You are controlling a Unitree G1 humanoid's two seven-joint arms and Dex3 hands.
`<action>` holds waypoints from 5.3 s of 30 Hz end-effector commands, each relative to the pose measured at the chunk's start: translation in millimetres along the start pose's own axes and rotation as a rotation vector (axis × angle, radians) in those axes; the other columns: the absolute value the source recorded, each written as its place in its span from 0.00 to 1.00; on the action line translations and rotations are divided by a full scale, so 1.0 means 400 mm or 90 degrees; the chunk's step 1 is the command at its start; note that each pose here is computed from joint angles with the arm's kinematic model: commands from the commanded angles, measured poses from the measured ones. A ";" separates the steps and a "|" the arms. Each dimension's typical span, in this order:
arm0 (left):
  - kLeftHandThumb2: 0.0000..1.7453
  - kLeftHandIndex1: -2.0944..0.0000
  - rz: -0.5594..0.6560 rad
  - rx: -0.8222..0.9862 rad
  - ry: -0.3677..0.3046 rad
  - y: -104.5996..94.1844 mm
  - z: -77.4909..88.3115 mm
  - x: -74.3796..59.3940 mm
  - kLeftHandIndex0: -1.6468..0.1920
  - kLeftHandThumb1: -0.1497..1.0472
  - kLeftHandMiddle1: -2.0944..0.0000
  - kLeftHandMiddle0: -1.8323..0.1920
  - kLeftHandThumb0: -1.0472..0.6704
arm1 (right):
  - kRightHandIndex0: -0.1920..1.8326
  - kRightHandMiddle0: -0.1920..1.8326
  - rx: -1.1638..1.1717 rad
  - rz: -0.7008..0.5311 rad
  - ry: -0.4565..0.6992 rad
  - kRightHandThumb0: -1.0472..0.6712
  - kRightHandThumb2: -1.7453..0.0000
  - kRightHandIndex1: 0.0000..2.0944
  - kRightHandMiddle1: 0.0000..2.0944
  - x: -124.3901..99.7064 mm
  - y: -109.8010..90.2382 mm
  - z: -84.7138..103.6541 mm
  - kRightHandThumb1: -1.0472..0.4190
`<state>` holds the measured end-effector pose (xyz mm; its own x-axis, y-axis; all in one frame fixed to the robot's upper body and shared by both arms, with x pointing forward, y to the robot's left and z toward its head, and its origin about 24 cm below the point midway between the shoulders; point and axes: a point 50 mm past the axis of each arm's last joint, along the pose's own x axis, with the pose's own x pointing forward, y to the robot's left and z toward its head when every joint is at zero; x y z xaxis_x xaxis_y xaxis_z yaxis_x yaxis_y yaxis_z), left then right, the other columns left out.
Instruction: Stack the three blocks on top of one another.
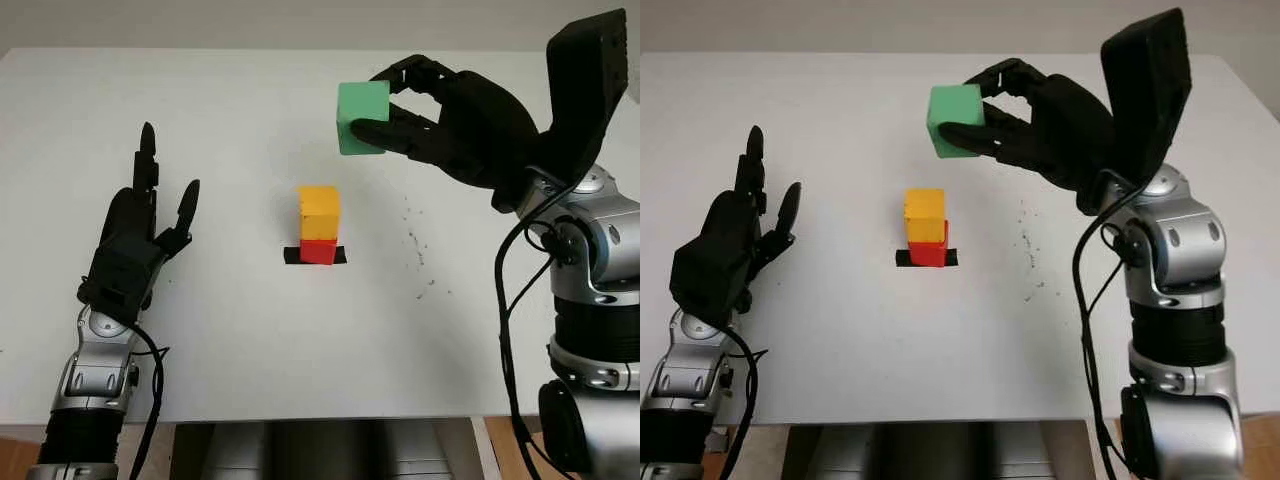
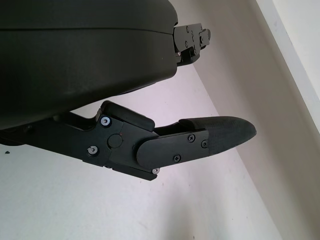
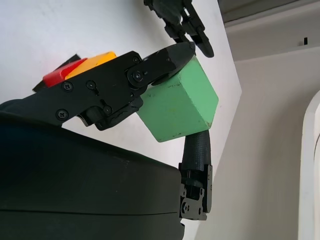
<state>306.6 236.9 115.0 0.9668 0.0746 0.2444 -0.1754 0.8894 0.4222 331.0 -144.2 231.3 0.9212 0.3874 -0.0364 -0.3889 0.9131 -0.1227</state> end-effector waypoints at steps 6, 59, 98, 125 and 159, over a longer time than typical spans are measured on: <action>0.33 0.98 0.005 -0.001 -0.010 0.001 0.004 -0.002 0.99 1.00 0.99 1.00 0.16 | 0.18 0.08 0.020 0.026 -0.009 0.36 0.93 0.01 0.95 0.004 0.039 -0.011 0.00; 0.35 0.98 0.006 0.009 -0.005 0.001 0.000 -0.011 1.00 1.00 0.99 1.00 0.17 | 0.21 0.19 0.118 0.076 0.031 0.33 0.97 0.03 0.91 0.047 0.053 -0.165 0.03; 0.35 0.98 0.002 0.001 -0.004 0.001 0.001 -0.013 1.00 1.00 1.00 1.00 0.18 | 0.22 0.23 0.039 0.086 0.014 0.33 0.97 0.04 0.79 0.039 0.050 -0.186 0.06; 0.35 0.98 0.005 0.009 -0.002 0.003 0.000 -0.011 0.99 1.00 0.99 1.00 0.17 | 0.00 0.00 0.017 0.223 -0.050 0.06 0.97 0.00 0.00 -0.009 0.036 -0.155 0.12; 0.35 0.99 0.006 -0.086 -0.005 0.004 0.002 -0.010 1.00 1.00 1.00 1.00 0.14 | 0.00 0.00 0.098 -0.121 -0.071 0.21 0.59 0.00 0.00 0.032 -0.026 -0.285 0.00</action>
<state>303.1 240.1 110.6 0.9694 0.0890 0.2286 -0.1597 0.9364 0.3124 346.3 -165.5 116.0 0.9763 0.2035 0.0735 -0.2071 0.9773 0.0441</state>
